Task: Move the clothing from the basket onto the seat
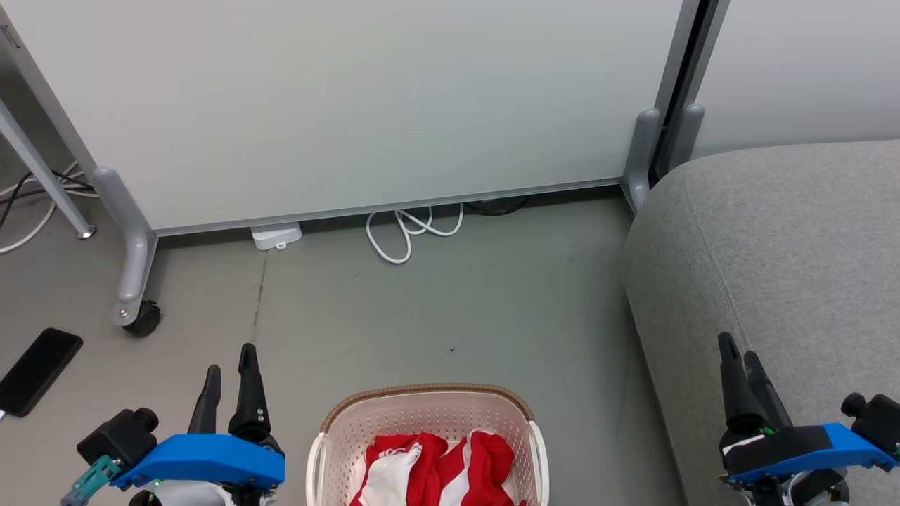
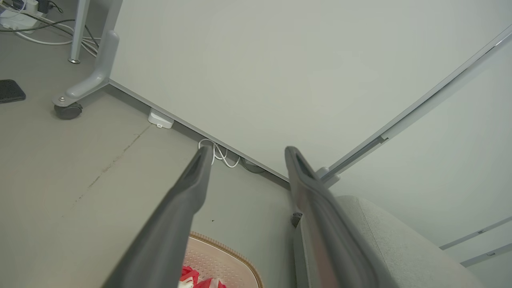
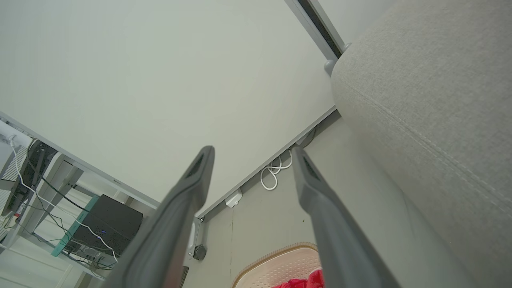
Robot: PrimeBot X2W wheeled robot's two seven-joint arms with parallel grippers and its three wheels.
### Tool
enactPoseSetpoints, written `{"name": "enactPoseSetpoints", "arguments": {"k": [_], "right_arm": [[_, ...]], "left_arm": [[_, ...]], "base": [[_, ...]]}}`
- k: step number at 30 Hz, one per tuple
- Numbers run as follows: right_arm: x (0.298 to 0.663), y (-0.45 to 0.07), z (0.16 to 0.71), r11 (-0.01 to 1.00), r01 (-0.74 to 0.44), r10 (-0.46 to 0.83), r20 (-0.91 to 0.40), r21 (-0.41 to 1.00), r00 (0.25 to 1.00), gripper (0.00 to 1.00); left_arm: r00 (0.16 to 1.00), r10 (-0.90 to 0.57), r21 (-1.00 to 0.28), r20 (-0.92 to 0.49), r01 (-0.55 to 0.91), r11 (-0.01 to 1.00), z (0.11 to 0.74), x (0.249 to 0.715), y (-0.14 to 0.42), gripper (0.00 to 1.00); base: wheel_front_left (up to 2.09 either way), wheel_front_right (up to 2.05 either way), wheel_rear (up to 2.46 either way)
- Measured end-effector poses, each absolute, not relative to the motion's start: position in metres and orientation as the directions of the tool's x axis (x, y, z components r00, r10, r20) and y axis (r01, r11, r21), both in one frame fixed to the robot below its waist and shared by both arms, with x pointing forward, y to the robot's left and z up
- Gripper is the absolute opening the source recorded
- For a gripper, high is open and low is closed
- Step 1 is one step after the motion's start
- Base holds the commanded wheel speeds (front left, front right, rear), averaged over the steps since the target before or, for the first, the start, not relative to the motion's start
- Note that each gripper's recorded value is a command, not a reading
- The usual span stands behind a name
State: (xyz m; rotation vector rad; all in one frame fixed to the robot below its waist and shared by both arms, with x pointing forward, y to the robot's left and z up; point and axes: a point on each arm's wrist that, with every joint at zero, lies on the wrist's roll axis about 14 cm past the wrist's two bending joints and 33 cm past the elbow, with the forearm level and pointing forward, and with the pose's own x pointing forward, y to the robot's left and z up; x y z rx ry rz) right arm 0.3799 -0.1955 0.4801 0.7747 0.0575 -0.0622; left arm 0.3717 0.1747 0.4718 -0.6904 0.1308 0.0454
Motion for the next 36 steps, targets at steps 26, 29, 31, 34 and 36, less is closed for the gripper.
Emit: {"name": "enactPoseSetpoints", "arguments": {"k": [26, 29, 31, 34, 36], "right_arm": [[0.382, -0.19, 0.484, 0.89, 0.028, -0.009, -0.044, 0.456, 0.999, 1.0], [0.383, -0.189, 0.485, 0.904, 0.021, -0.005, -0.038, 0.427, 0.999, 1.0], [0.384, -0.188, 0.487, 0.912, 0.015, -0.001, -0.034, 0.409, 0.999, 1.0], [0.384, -0.187, 0.487, 0.928, 0.006, 0.006, -0.03, 0.373, 1.0, 1.0], [0.384, -0.187, 0.487, 0.931, 0.005, 0.007, -0.03, 0.365, 1.0, 1.0]], "left_arm": [[0.997, -0.025, -0.385, -0.076, -0.007, 0.923, 0.48, 0.371, 0.167, 1.0], [0.997, -0.028, -0.357, -0.067, 0.002, 0.934, 0.481, 0.371, 0.166, 1.0], [0.997, -0.033, -0.341, -0.064, 0.009, 0.94, 0.481, 0.371, 0.165, 1.0], [0.998, -0.042, -0.308, -0.054, 0.023, 0.951, 0.482, 0.371, 0.163, 1.0], [0.998, -0.044, -0.3, -0.053, 0.026, 0.953, 0.482, 0.371, 0.162, 1.0]], "base": [[0.0, 0.0, 0.0], [0.0, 0.0, 0.0], [0.0, 0.0, 0.0], [0.0, 0.0, 0.0], [0.0, 0.0, 0.0]]}}
